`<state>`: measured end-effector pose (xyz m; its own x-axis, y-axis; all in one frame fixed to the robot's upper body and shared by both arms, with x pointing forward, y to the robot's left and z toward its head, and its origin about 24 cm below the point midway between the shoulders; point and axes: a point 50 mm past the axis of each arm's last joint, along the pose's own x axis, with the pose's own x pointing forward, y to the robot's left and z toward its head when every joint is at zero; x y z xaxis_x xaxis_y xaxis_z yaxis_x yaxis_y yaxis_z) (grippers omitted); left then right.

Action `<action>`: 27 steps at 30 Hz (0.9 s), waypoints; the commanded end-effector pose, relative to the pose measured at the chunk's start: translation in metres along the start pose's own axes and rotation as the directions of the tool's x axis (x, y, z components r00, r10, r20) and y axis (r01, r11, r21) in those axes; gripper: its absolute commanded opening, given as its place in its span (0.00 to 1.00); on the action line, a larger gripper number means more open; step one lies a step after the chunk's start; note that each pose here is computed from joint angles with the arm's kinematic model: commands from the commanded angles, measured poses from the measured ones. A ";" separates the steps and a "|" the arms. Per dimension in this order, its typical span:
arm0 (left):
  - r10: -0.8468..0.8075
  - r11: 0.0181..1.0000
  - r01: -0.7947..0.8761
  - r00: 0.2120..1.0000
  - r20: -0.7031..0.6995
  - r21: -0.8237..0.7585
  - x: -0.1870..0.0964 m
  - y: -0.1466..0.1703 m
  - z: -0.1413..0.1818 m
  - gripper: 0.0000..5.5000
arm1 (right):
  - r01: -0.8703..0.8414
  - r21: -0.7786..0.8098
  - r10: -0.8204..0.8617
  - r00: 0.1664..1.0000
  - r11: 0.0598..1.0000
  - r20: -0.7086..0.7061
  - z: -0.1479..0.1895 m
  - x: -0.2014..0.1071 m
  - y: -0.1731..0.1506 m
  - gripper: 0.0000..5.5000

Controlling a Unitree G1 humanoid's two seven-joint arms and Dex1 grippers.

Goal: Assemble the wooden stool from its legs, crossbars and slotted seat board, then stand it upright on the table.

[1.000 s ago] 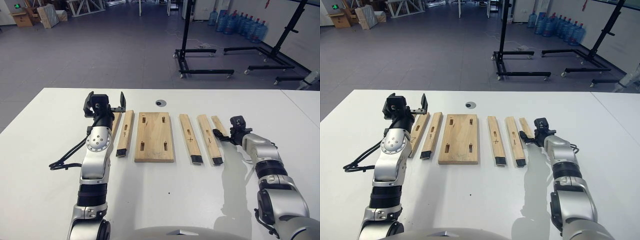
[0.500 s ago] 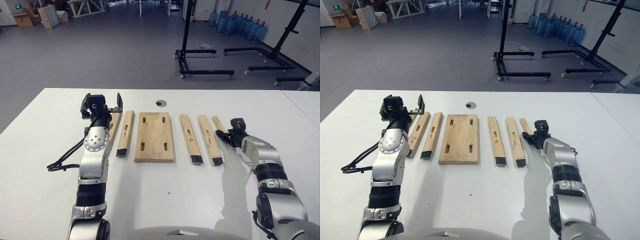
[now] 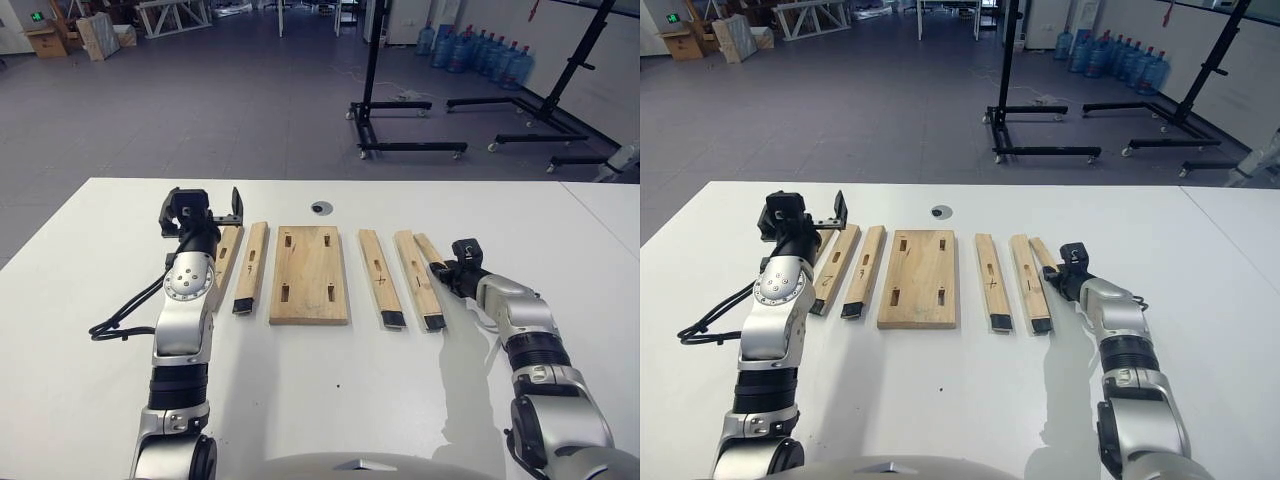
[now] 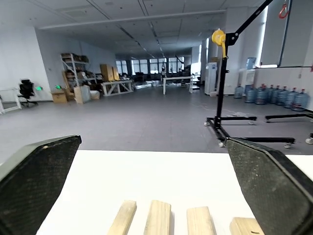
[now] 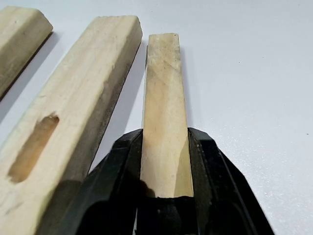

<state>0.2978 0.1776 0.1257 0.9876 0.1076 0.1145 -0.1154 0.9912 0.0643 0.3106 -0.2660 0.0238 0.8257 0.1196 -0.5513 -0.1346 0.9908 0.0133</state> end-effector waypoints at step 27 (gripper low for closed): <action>-0.682 0.276 0.409 0.721 0.123 -0.870 -0.005 -0.053 0.018 0.98 | -0.628 -0.434 0.762 0.497 0.646 0.416 0.079 -0.052 0.190 0.23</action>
<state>0.2968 0.1255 0.1348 0.7992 -0.5824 0.1489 0.4417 0.4009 -0.8026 0.2903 -0.0818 0.1214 0.5616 0.8224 0.0911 -0.8254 0.5645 -0.0081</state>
